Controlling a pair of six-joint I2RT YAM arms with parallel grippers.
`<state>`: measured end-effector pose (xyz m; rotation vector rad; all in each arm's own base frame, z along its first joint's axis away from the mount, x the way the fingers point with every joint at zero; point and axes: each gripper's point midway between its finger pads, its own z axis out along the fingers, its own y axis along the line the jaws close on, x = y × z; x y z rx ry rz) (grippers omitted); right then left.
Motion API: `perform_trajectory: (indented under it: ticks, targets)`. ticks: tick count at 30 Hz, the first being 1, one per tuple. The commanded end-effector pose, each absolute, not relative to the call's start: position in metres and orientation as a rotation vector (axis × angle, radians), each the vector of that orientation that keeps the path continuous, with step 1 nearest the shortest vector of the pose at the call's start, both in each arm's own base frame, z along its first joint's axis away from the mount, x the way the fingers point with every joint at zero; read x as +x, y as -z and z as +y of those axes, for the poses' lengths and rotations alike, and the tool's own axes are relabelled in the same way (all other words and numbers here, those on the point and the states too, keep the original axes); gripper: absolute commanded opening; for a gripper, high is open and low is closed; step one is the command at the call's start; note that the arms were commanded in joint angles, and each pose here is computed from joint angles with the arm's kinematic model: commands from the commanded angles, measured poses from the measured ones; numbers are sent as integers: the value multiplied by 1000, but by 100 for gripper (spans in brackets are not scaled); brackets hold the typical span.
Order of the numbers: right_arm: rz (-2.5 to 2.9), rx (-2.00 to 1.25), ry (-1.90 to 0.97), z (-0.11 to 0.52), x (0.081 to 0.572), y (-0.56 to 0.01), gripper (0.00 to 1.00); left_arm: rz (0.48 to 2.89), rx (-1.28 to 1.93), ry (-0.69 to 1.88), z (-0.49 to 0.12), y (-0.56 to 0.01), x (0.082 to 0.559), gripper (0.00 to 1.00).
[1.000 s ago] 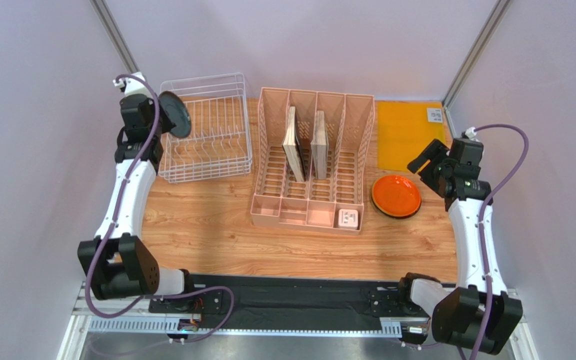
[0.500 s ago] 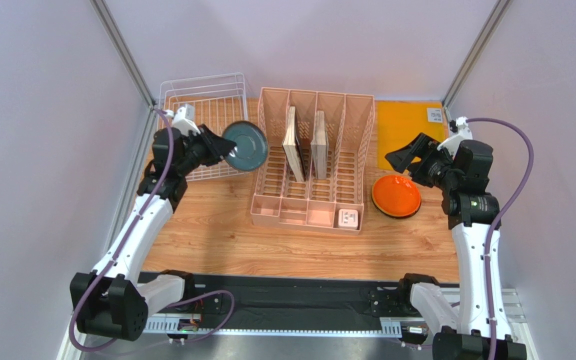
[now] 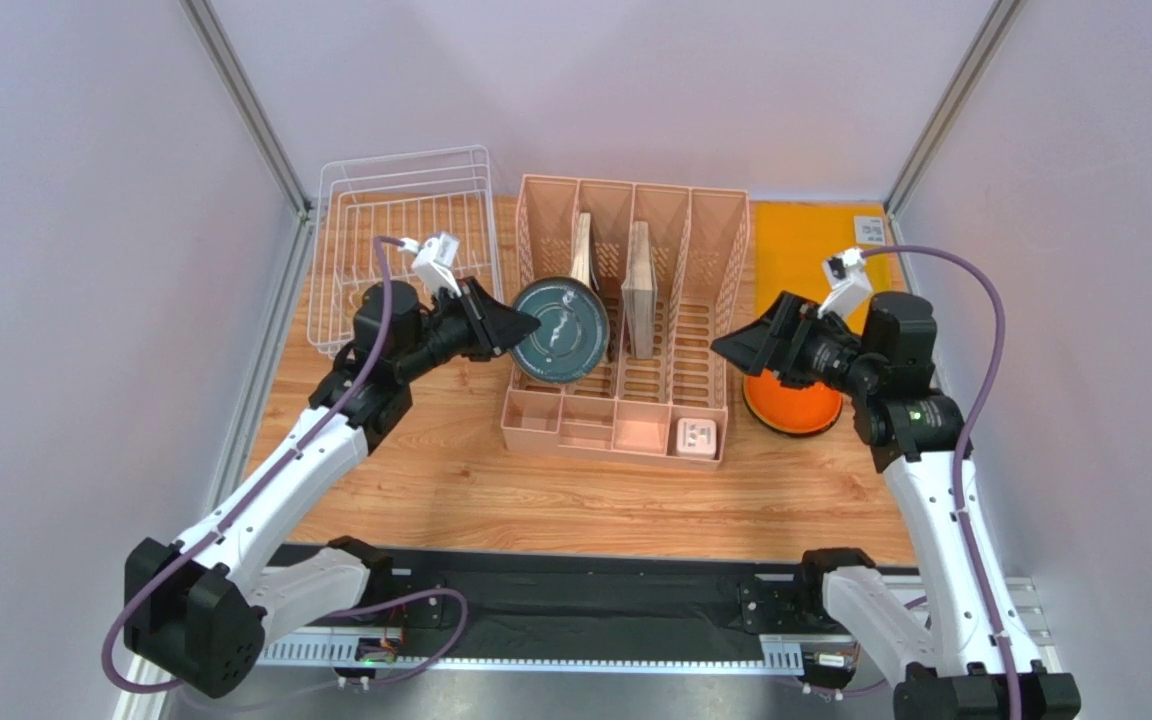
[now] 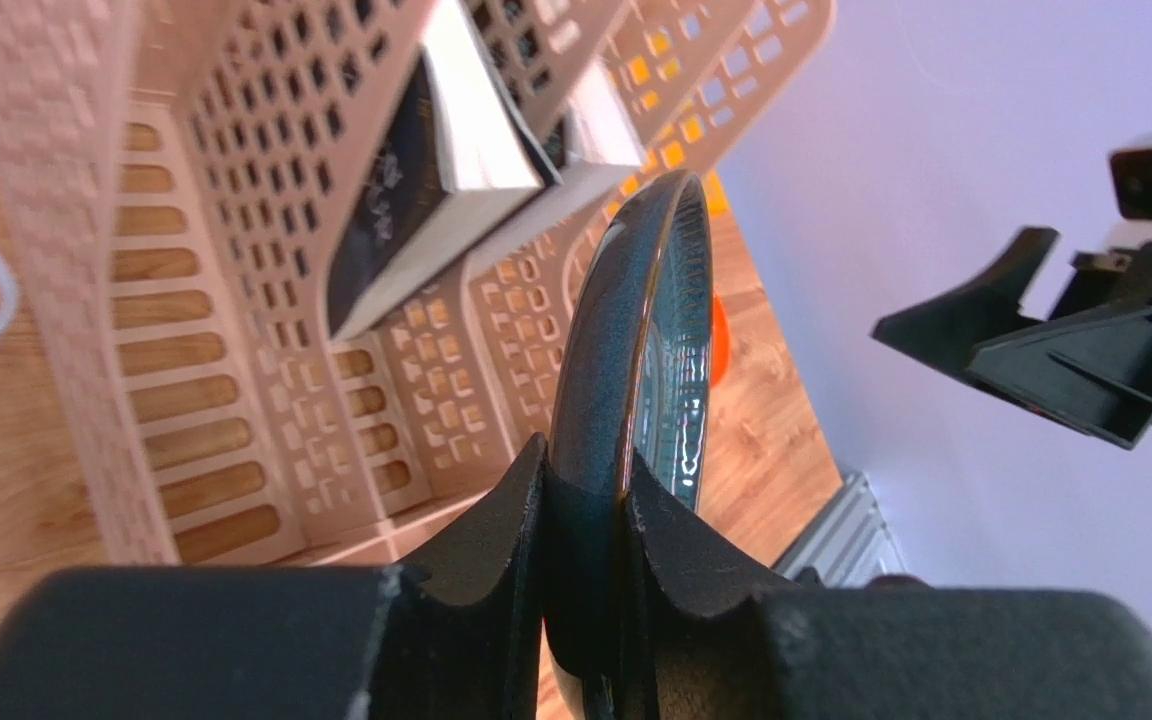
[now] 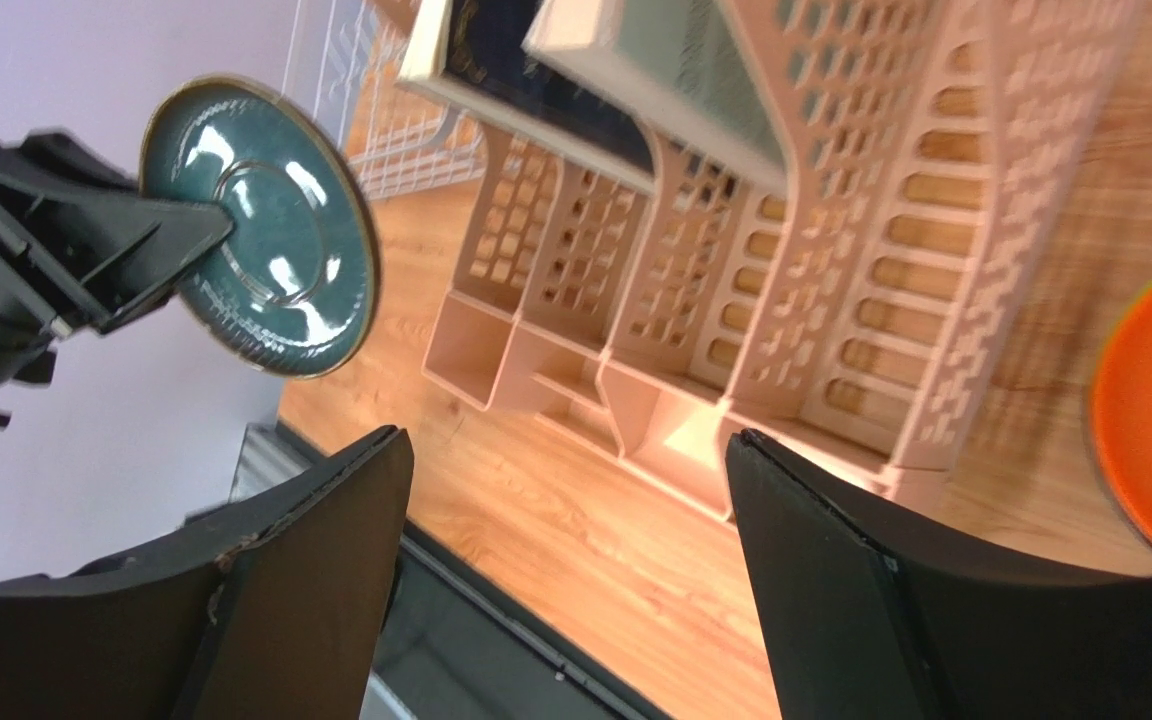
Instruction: Unload the plates from the dish rack
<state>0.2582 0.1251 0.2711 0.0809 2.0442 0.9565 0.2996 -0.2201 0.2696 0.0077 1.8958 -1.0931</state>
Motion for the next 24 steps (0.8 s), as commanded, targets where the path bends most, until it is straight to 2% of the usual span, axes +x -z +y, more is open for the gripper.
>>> perform_trajectory:
  ticks: [1, 9, 17, 24]
  targets:
    - [1997, -33, -1045, 157, 257, -282, 83, 1774, 91, 1207, -254, -303, 287, 0]
    - [2007, -93, -1154, 188, 262, -275, 83, 1776, 173, 1286, -305, -309, 284, 0]
    - [2069, -127, -1170, 204, 264, -251, 82, 1741, 230, 1352, -326, -324, 277, 0]
    - [2026, -218, -1267, 218, 259, -248, 78, 1752, 307, 1445, -342, -326, 262, 0]
